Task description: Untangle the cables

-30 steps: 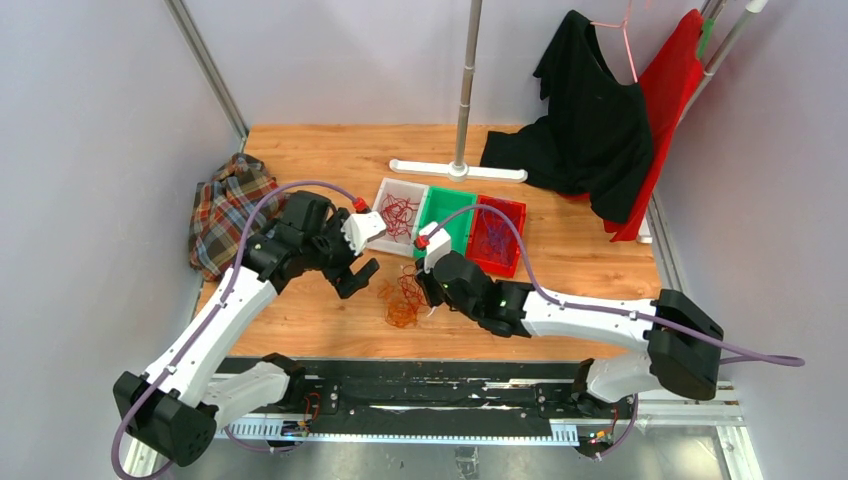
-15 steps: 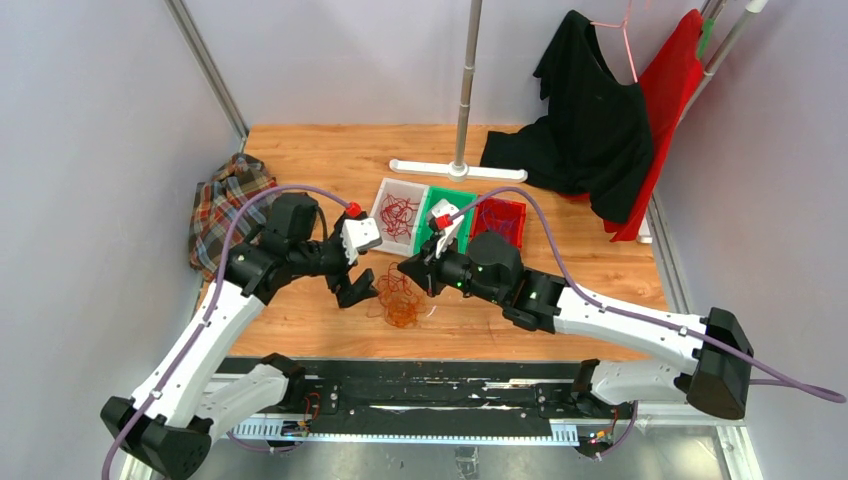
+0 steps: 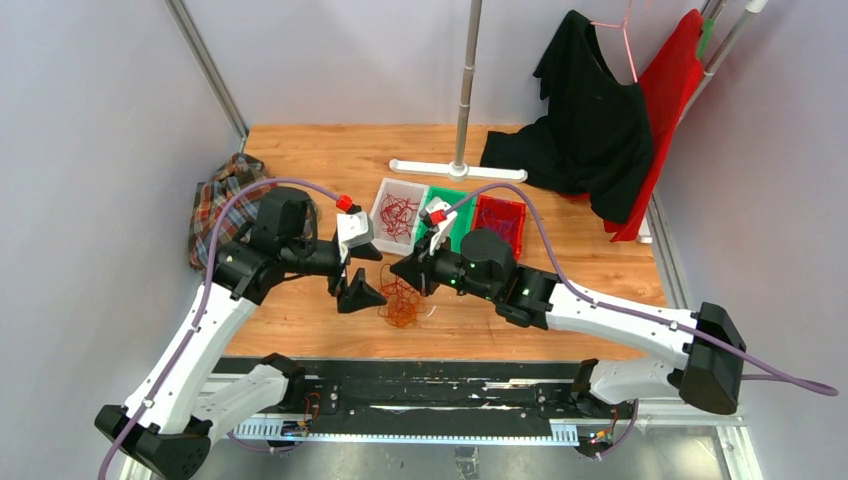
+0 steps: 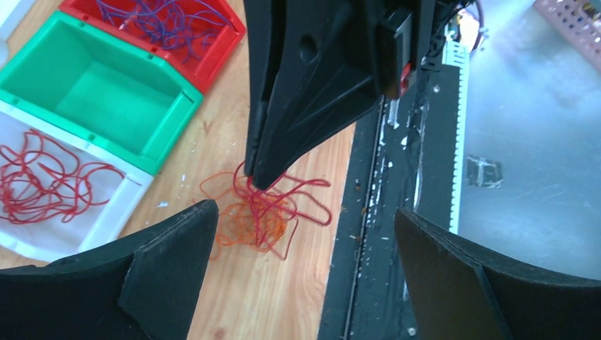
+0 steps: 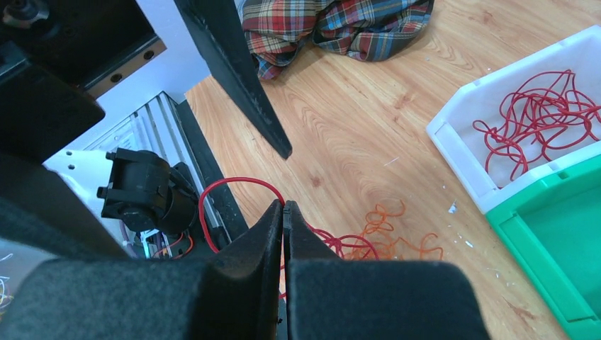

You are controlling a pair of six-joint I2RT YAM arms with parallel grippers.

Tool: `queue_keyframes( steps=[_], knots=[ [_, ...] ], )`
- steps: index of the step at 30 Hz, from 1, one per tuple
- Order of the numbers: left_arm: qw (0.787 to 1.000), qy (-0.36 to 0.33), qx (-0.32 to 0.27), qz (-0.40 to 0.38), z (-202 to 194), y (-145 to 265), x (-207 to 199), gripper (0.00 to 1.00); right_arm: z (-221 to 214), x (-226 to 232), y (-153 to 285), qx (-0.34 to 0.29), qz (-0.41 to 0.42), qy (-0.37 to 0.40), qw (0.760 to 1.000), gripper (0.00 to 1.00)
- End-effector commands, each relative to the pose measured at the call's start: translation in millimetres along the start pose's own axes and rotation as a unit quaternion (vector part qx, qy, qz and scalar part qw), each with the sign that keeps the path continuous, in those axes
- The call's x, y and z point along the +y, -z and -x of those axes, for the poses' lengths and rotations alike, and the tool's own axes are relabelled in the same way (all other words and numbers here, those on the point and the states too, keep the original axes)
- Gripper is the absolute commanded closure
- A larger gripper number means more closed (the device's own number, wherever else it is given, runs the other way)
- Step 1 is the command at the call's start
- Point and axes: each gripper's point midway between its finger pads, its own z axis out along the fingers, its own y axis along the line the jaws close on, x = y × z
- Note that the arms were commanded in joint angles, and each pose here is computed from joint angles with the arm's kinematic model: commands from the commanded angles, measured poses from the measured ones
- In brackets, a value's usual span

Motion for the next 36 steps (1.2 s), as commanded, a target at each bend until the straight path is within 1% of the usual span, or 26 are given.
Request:
queue_keyframes(
  steps=[1,3,4,5,8,10,11,14,19,20,23,24,26,31,33,36],
  knots=[
    [0.999,0.035,-0.021,-0.006,14.4,-0.3,-1.0,0.01,21.1,1.5,-9.7,-0.018,-0.005,-0.022,1.000,0.99],
    [0.999,0.046,-0.014,0.003,9.6,-2.7,3.8,0.06,21.2,3.2,-12.0,-0.018,-0.001,-0.024,1.000,0.99],
    [0.999,0.052,-0.009,0.013,6.1,-4.2,8.5,0.10,21.6,3.5,-12.2,-0.019,-0.001,-0.025,1.000,0.99],
    [0.998,0.055,-0.001,0.028,2.3,-4.8,14.6,0.17,22.5,3.9,-12.0,-0.021,0.000,-0.025,0.999,0.99],
    [0.995,0.062,0.022,0.079,-8.5,-3.4,33.9,0.45,23.3,5.1,-9.3,-0.022,0.002,-0.023,0.999,0.99],
    [0.993,0.061,0.025,0.101,-10.0,-1.3,40.9,0.67,23.0,4.5,-7.1,-0.022,0.002,-0.022,1.000,0.99],
    [0.992,0.059,0.025,0.108,-9.5,0.0,42.2,0.75,22.5,4.4,-6.1,-0.023,0.001,-0.022,0.999,0.99],
    [0.992,0.043,0.014,0.121,-1.9,6.1,42.3,0.92,21.3,3.2,-2.4,-0.026,0.001,-0.020,0.999,0.99],
    [0.992,0.030,-0.004,0.121,10.8,12.4,36.0,0.99,20.7,3.8,-0.6,-0.028,0.004,-0.017,0.999,0.99],
    [0.992,0.028,-0.005,0.121,12.9,13.9,35.2,0.99,21.4,4.3,0.5,-0.030,0.006,-0.012,0.999,0.95],
    [0.992,0.015,-0.009,0.122,22.5,20.1,31.7,1.00,22.3,4.5,5.0,-0.042,0.013,0.007,0.999,0.65],
    [0.992,0.012,-0.010,0.121,26.2,22.6,30.0,0.99,23.2,4.7,6.0,-0.046,0.015,0.014,0.999,0.58],
    [0.993,0.002,-0.014,0.113,34.3,26.7,24.4,1.00,29.4,7.8,5.7,-0.058,0.025,0.032,0.997,0.49],
    [0.994,-0.012,-0.027,0.108,51.8,35.0,17.4,1.00,41.3,28.3,-12.2,-0.074,0.082,0.058,0.992,0.36],
    [0.994,-0.017,-0.030,0.107,57.1,37.6,15.7,1.00,44.4,35.2,-21.8,-0.081,0.100,0.059,0.990,0.35],
    [0.994,-0.019,-0.037,0.100,63.9,39.4,11.7,1.00,44.5,35.0,-37.9,-0.085,0.102,0.056,0.990,0.34]
  ],
)
